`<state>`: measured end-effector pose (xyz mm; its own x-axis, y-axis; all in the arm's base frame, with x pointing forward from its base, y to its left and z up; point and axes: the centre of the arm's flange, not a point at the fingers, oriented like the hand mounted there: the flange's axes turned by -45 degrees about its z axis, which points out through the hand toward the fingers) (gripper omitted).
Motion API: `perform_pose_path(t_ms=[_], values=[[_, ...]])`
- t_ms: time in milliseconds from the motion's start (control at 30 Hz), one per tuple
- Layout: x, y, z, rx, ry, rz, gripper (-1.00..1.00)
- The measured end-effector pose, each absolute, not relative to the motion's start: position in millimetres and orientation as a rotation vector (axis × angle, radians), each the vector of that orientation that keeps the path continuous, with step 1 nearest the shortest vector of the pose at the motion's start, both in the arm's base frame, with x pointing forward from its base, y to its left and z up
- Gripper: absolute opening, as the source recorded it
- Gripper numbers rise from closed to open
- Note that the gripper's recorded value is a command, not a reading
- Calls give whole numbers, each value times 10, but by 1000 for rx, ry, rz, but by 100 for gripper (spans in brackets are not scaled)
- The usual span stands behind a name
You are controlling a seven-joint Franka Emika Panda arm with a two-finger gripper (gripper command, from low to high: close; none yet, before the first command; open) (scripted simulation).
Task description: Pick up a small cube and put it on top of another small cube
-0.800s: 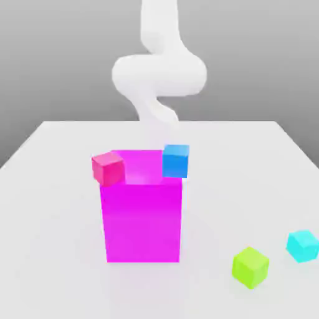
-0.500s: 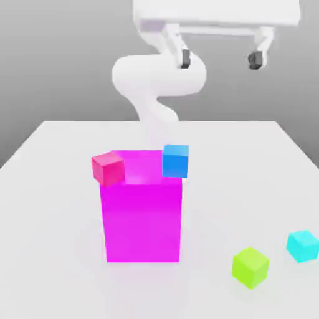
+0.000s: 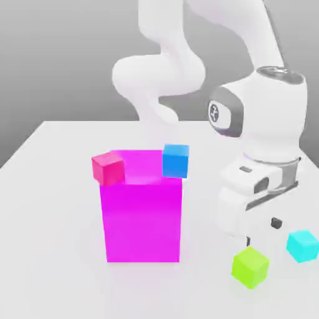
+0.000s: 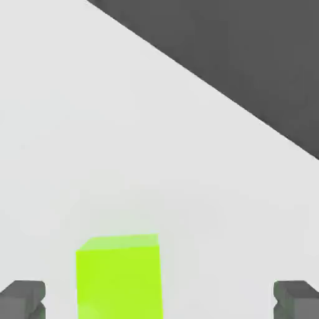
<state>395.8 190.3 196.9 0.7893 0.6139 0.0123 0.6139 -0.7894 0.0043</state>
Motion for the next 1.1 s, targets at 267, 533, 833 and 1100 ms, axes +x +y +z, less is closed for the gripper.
perform_pose_path(t_ms=[267, 533, 833, 1100], values=[[3917, 1913, 1381, 2968, 1032, 0, -100], [3921, 1916, 1737, 2967, 1033, 0, -100], [3278, 3229, 2373, 2735, 1547, -1, -100], [3247, 3286, 1863, 2721, 1569, 0, 100]])
